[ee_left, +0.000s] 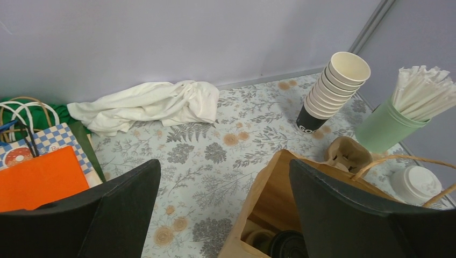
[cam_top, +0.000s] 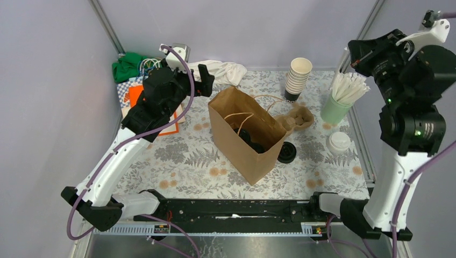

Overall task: Pack the takeout coffee
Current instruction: Pick up the straw from the storage cup.

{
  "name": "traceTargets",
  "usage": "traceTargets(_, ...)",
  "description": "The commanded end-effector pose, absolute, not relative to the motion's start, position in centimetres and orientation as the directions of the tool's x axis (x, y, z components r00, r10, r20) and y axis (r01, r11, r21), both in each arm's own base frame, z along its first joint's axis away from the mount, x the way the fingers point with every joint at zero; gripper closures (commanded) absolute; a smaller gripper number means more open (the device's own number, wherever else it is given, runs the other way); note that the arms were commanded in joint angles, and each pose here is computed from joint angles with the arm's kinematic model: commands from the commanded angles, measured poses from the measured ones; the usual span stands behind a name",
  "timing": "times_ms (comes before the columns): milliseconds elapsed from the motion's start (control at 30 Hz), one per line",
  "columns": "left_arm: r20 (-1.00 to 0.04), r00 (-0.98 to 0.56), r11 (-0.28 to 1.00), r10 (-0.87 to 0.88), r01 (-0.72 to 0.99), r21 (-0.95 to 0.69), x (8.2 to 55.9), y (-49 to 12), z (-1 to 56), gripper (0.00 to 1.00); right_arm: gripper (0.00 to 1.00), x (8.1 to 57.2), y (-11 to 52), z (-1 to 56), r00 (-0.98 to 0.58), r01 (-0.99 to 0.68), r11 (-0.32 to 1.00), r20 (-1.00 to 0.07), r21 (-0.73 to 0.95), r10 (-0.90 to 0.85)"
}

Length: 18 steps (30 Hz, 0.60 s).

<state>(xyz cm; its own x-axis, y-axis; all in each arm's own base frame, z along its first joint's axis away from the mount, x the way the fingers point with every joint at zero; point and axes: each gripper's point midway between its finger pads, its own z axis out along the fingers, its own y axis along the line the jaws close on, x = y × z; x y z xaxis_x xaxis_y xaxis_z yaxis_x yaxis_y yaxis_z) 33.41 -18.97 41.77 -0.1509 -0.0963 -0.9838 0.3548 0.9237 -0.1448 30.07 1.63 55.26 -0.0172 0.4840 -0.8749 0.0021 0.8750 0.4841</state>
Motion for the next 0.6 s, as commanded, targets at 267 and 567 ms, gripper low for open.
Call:
traceTargets(267,-0.982,-0.090,0.903,-0.166,0.386,-0.188,32.8,-19.1,44.2,0.07,1.00,27.7,12.5,61.8,-0.282,-0.582,0.411,-0.648,0.702,0.708)
traceTargets(567,-0.979,-0.101,0.896,-0.179,0.393,-0.205,32.6,-19.2,43.7,0.08,1.00,27.6,17.4,62.9,-0.409,-0.652,0.261,-0.620,0.712,0.669)
